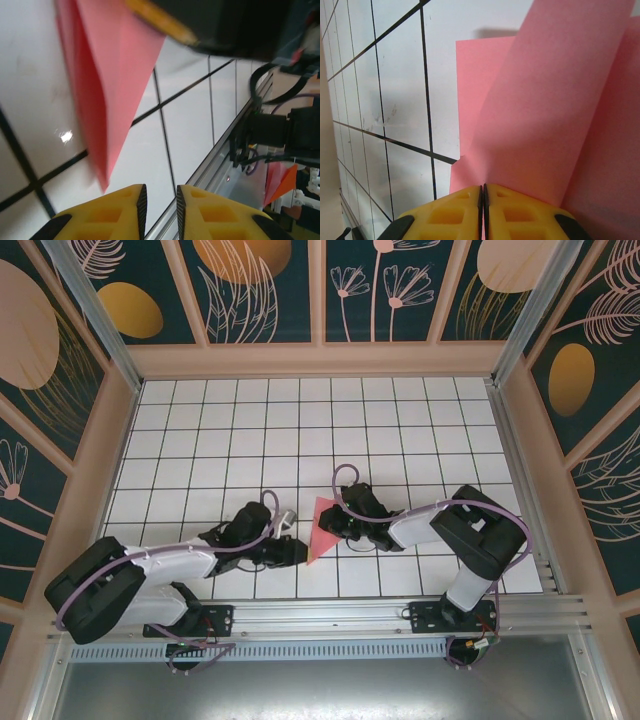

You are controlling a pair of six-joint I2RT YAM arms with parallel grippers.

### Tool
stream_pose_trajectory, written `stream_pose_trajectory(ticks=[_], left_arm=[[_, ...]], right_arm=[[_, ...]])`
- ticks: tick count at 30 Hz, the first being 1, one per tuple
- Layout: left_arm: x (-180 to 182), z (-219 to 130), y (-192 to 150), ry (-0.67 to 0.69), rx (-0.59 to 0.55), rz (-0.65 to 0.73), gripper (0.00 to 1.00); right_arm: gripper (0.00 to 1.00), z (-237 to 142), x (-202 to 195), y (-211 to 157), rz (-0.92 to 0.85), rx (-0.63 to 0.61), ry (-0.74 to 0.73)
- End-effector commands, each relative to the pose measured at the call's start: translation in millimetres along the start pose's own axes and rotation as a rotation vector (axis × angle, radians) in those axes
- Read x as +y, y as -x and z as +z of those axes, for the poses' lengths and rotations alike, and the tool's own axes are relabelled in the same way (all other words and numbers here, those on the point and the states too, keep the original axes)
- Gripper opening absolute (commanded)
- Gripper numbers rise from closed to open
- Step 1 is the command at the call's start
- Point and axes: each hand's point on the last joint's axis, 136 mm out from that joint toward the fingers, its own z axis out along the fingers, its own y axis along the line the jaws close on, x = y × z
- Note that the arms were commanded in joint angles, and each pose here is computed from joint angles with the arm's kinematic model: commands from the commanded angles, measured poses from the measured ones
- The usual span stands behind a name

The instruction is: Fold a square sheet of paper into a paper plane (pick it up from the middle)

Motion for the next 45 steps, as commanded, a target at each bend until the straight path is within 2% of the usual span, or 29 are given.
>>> stream_pose_trajectory(ticks=[1, 8, 15, 21, 32, 35, 42, 45], left_arm=[[-14.7, 4.9, 21.0, -0.008, -0.049, 0.01, 0.27], [-1.6, 32.4, 20.2, -0.005, 0.031, -0.036, 0.27], [29.6, 33.9, -19.1, 0.032, 0.164, -0.098, 0.25], [58.5, 24.5, -48.5, 0.158, 0.261, -0.081, 0.24], [69.4, 6.7, -58.5, 0.243, 0.247, -0.075, 0.21], [64.4, 0.9, -46.8, 0.27, 0.193, -0.046, 0.19], [25.7, -13.7, 11.0, 0.221, -0.101, -0.026, 0.2], [10.6, -12.2, 30.3, 0.169, -0.18, -0.029, 0.21]], right_arm=[[0.14, -0.1, -86.1, -30.9, 0.051, 0.081, -0.284], [0.14, -0.5, -85.8, -31.0, 0.049, 0.083, -0.286], [0.14, -2.1, -88.0, -30.9, 0.045, 0.08, -0.298], [0.14, -1.1, -90.3, -31.4, 0.046, 0.083, -0.309], [0.14, 0.4, -92.5, -31.3, 0.05, 0.086, -0.323], [0.14, 0.5, -93.1, -31.7, 0.052, 0.087, -0.324], [0.14, -0.6, -91.3, -33.1, 0.062, 0.084, -0.306], [0.14, -0.2, -90.4, -33.4, 0.059, 0.086, -0.3]])
